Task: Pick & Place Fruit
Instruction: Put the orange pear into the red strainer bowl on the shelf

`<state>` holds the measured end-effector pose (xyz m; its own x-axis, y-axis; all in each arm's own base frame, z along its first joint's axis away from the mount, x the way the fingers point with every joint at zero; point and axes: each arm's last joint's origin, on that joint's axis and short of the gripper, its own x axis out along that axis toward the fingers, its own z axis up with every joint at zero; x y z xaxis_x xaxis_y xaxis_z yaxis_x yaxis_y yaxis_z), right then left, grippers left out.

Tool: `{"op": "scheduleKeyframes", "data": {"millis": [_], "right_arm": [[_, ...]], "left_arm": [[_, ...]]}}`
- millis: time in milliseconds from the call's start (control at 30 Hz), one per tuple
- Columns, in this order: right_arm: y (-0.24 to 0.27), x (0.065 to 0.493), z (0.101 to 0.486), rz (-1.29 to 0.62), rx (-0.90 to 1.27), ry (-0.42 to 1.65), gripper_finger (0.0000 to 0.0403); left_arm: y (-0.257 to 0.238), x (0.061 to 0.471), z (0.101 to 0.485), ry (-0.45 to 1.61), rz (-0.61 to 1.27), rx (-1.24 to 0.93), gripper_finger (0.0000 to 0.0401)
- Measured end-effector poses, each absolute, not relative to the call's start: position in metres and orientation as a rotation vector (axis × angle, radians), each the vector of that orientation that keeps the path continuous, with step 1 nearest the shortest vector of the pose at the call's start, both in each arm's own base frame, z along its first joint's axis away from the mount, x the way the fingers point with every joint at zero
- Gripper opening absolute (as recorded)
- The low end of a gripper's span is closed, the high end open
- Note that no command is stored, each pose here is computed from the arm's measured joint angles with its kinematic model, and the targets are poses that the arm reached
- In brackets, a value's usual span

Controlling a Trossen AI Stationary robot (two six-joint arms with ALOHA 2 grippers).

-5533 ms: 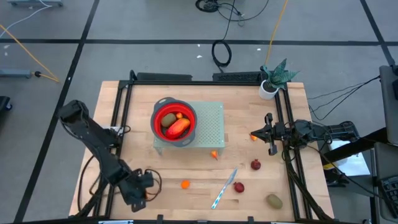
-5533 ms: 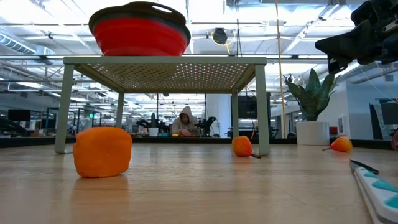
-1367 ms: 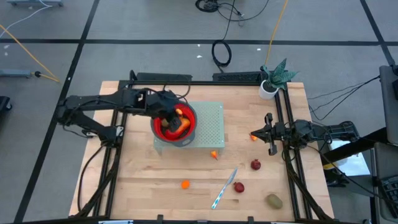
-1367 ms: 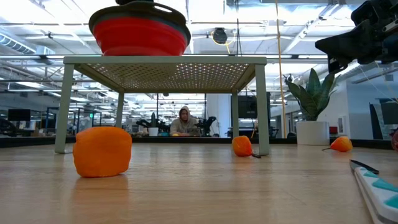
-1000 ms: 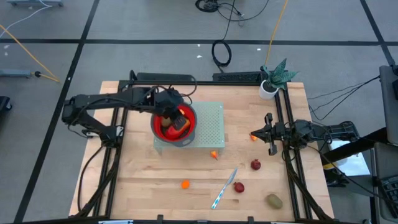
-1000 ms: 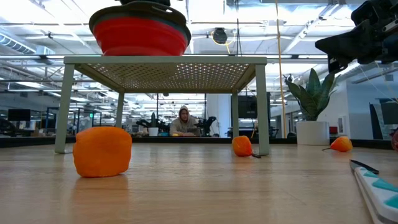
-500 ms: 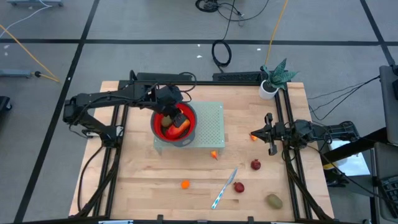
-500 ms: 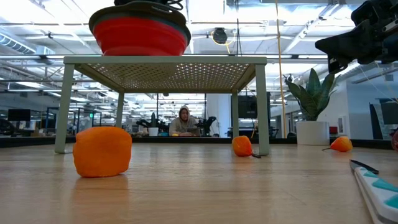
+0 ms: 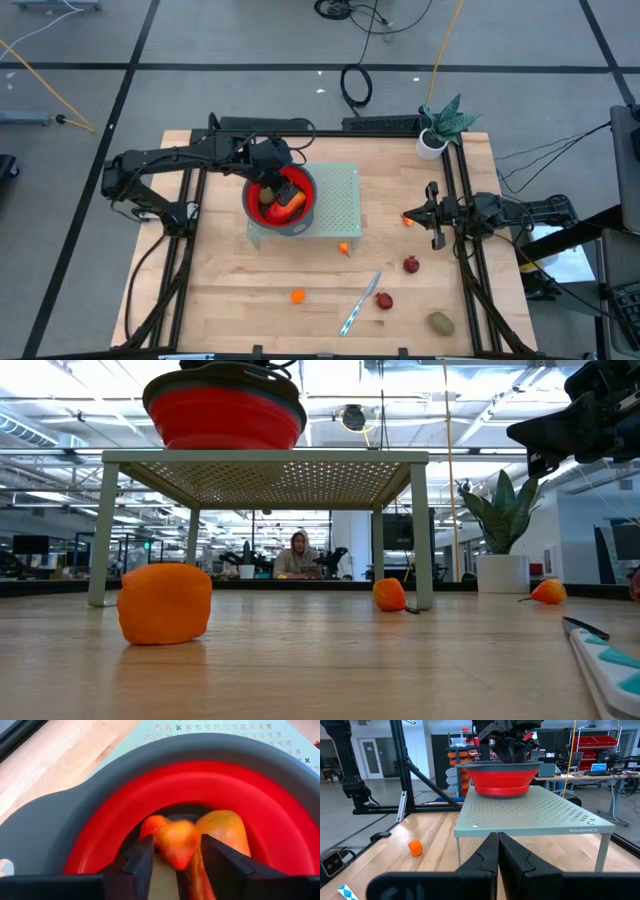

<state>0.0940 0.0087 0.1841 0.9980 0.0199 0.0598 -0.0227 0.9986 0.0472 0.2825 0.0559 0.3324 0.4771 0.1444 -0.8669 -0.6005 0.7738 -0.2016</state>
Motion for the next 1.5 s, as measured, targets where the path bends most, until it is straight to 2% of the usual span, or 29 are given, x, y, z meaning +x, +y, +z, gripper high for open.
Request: {"op": "scheduleKeyframes", "data": {"millis": [233,433,767,1167,1500], "right_arm": [[0.009,0.094,0.184,0.021,0.048,-0.060,0.0000],[0.009,0.094,0.188,0.022,0.052,-0.094,0.0000],[0.009,0.093,0.192,0.024,0.057,-0.141,0.0000],[0.009,0.093,0.192,0.031,0.135,-0.139,0.0000],[0.009,0.093,0.192,0.032,0.135,-0.139,0.0000]], "left_arm": [[0.057,0.281,0.341,0.964,0.462,-0.514,0.0218],[0.055,0.273,0.383,0.809,0.470,-0.526,0.0215],[0.039,0.256,0.427,0.634,0.431,-0.454,0.0146],[0.016,0.248,0.435,0.607,0.366,-0.413,0.0014],[0.001,0.247,0.430,0.657,0.303,-0.342,0.0003]]}}
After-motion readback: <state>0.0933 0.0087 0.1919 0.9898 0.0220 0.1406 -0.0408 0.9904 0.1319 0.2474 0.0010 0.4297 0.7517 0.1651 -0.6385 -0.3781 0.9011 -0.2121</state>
